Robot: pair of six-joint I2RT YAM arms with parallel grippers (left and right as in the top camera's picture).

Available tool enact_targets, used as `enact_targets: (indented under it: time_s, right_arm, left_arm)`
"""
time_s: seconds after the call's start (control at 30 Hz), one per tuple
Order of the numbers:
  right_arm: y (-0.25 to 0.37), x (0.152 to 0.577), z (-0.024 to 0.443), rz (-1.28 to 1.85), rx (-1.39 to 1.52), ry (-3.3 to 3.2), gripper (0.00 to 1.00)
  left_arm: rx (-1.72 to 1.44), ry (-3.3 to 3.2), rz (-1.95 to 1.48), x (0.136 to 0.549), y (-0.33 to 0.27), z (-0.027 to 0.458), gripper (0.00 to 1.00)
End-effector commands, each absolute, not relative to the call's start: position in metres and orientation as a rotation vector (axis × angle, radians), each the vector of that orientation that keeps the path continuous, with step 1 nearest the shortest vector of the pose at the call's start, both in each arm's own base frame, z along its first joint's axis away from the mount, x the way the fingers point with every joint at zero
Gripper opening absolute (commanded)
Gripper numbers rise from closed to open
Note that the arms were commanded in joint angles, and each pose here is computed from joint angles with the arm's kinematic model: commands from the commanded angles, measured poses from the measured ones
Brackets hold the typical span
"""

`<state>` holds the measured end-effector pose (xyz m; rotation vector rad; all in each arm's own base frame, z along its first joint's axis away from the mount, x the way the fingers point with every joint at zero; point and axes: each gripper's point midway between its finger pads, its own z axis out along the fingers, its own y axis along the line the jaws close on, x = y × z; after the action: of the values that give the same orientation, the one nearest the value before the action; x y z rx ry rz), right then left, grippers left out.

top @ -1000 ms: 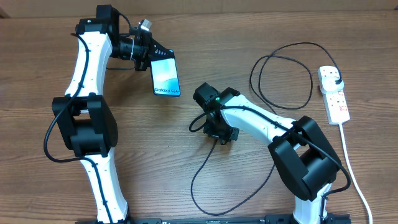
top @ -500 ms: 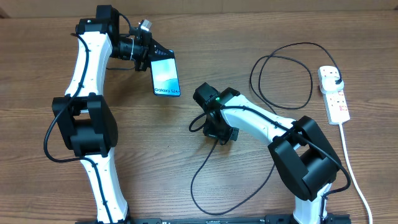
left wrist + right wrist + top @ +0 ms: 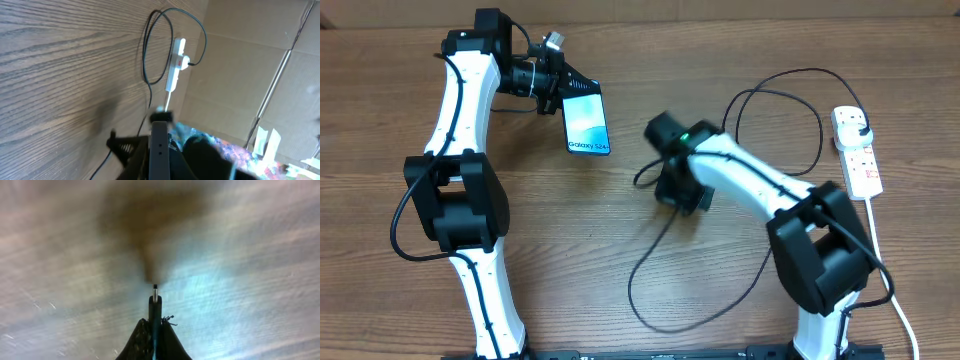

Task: Plug charger to phone and switch on socket
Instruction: 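Lift the connector with the right gripper toward the phone's bottom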

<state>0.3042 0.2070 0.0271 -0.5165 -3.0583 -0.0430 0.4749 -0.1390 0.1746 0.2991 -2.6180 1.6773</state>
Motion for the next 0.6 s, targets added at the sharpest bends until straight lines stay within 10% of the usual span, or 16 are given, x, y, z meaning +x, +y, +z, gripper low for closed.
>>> enact_targets:
  time_s: [0.0,0.57]
  right_arm:
    - [0.217,0.334,0.064,-0.39,-0.473,-3.059,0.04]
    - [0.276,0.368,0.197,-1.787,0.275,-2.658,0.04]
  left_arm:
    - [0.252,-2.577,1.786,0.478,-0.141,0.192,0.04]
    - [0.253,-2.478,1.972,0.504,-0.157,0.219,0.05]
